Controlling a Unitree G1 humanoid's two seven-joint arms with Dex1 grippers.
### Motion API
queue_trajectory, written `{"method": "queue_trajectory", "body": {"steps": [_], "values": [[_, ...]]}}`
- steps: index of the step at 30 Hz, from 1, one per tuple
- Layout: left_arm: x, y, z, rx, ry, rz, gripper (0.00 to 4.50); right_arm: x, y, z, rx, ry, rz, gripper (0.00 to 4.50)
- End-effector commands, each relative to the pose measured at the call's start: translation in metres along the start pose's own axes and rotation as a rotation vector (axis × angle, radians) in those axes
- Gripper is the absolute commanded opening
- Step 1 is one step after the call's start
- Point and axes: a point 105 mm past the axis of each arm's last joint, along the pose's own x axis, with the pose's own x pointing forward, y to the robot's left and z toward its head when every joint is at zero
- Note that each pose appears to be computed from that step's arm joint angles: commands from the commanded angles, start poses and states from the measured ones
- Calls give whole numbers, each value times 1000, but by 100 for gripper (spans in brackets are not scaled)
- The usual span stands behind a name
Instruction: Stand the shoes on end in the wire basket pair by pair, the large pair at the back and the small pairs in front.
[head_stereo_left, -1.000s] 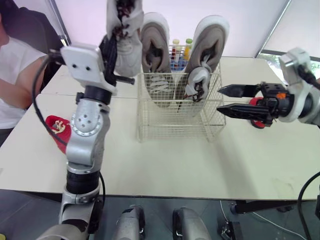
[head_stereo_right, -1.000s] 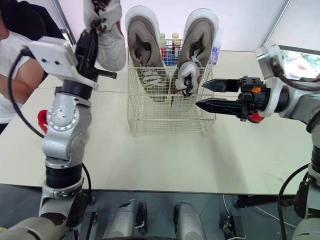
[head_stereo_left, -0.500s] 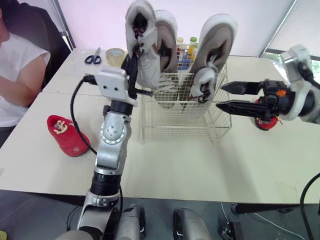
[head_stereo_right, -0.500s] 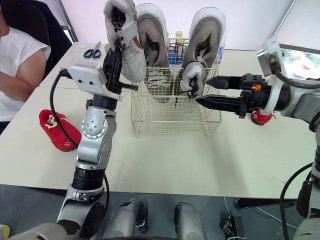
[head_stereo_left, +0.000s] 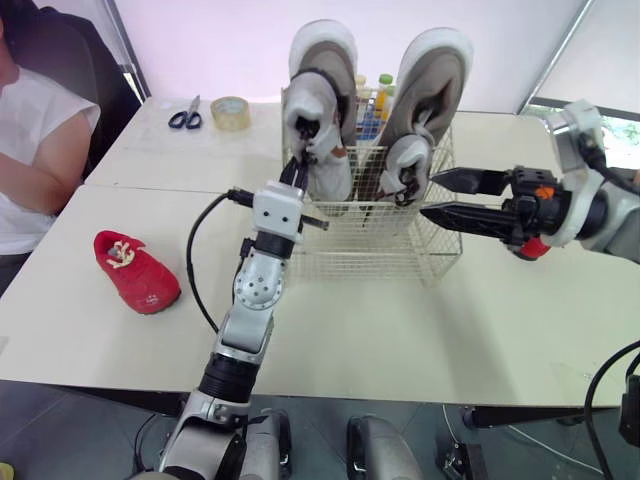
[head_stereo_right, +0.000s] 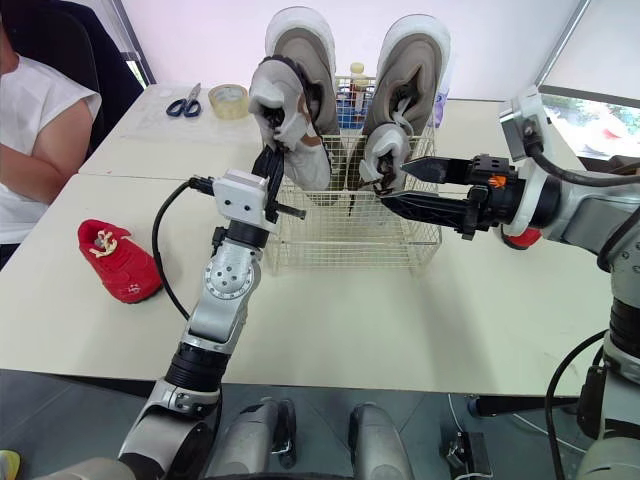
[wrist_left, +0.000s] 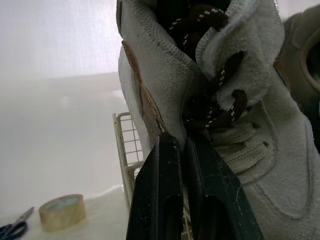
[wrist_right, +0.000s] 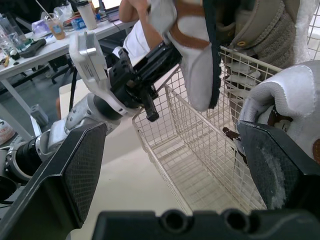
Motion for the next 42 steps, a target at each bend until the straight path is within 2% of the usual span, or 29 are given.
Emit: {"method": "queue_trajectory", "body": {"steps": [1,12,15,20,23,26,32,36,38,42], "values": [[-4,-13,2,38,-11,-64,4,-4,4,10,-46,-48,-1,450],[-25,-6,-15,-119,137,-34,4,1,2,4,-42,-83,-8,450],[-31,2,-18,-160,178,-6,96,3,1,0,-35,-86,-7,450],[-40,4,-14,-217,238,-64,334,5,-1,-5,-21,-88,-3,450],[-48,0,-9,-217,292,-153,334,8,-3,-8,-15,-91,-1,450],[-54,12,-3,-181,321,-175,334,12,-6,-11,-13,-98,-4,450],[-47,41,28,-135,301,-213,334,7,-18,-14,6,-137,-52,450],[-48,48,49,-139,286,-319,448,-1,-34,-15,24,-172,-127,450],[-50,54,45,-66,326,-317,448,-14,-47,-15,-2,-165,-202,450],[-52,94,37,2,374,-124,448,-50,-73,-1,-45,-205,-369,450]]}}
